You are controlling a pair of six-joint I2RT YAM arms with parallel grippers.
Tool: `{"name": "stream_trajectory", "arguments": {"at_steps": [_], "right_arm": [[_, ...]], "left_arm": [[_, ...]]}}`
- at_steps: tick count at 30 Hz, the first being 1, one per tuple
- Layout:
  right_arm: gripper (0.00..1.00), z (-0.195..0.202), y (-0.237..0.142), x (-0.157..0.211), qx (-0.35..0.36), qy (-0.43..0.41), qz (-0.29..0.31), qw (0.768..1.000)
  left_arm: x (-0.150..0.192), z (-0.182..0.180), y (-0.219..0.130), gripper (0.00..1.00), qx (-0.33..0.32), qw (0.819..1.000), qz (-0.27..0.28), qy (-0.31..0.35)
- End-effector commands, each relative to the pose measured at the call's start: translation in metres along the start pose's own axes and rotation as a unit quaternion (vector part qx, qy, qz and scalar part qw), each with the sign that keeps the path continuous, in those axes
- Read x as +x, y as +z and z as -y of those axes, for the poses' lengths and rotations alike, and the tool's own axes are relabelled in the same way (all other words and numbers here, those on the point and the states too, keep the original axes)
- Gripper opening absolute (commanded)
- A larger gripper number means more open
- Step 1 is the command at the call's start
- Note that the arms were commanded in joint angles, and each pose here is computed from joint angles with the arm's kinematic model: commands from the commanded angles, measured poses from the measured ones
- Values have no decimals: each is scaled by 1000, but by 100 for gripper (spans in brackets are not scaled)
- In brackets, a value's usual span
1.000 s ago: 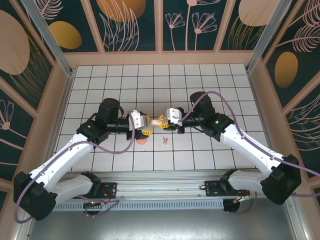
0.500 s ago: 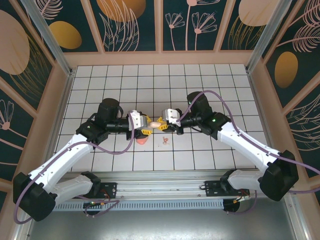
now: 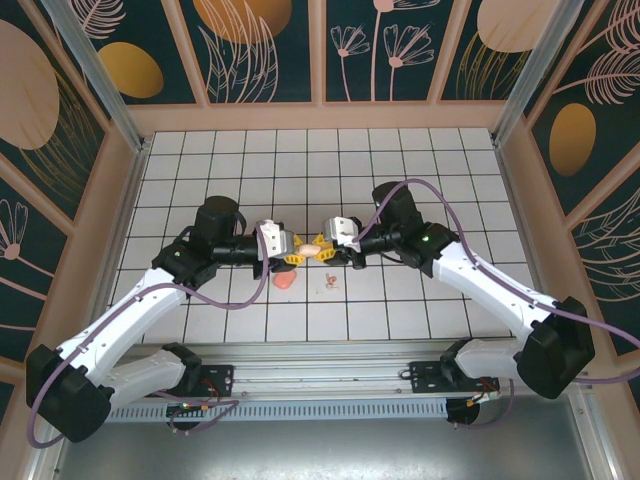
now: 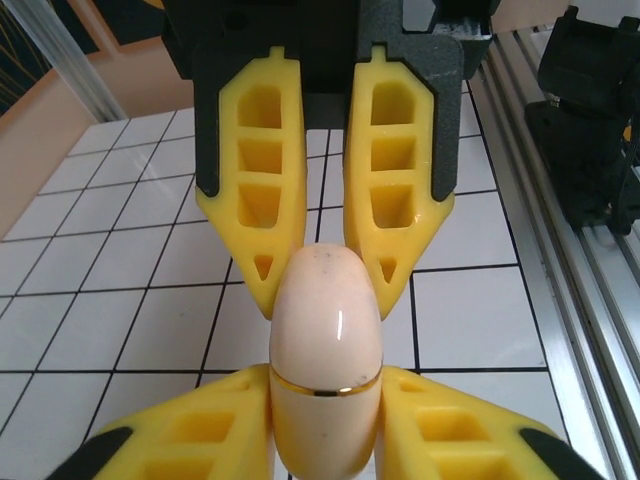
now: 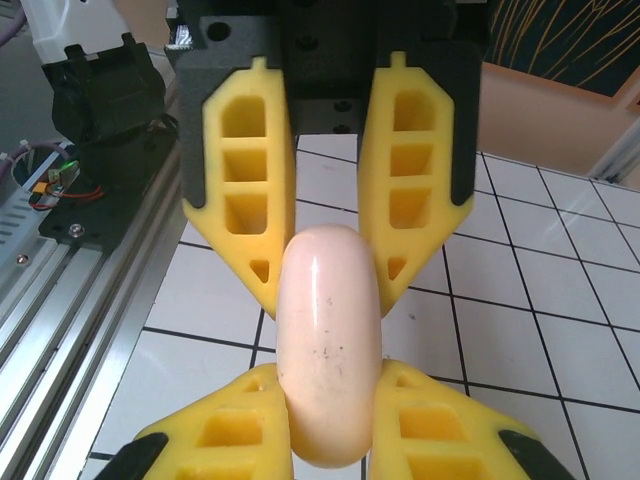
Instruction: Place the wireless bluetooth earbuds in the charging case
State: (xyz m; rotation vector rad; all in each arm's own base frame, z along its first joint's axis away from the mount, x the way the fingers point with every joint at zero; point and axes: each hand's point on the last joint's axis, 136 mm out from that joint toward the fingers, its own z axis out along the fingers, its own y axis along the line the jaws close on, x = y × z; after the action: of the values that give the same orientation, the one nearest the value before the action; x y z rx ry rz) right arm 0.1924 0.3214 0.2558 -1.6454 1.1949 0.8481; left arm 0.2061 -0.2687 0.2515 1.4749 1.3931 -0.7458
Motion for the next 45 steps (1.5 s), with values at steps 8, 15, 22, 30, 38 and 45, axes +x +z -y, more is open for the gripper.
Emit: {"name": "stream_trajectory", "arguments": {"at_steps": [8, 15, 22, 30, 38, 45], "right_arm": [[41, 8, -4, -28, 2, -13, 55, 998], [41, 25, -15, -26, 14, 23, 78, 997], [40, 54, -23, -17, 80, 62, 77, 992], [42, 63, -48, -24, 98, 111, 132, 980], [43, 65, -64, -17, 131, 201, 119, 963], [42, 81, -83, 56, 265, 421, -29, 867]], "left_arm": [[-7, 2, 0, 22, 5, 1000, 12, 12], [-4, 5, 0, 21, 10, 1000, 12, 9], [-4, 5, 2, 21, 11, 1000, 21, -3], [-18, -5, 4, 21, -20, 992, 101, -75], [-11, -27, -3, 21, -109, 961, 200, -156], [33, -61, -14, 19, -244, 915, 207, -244]]}}
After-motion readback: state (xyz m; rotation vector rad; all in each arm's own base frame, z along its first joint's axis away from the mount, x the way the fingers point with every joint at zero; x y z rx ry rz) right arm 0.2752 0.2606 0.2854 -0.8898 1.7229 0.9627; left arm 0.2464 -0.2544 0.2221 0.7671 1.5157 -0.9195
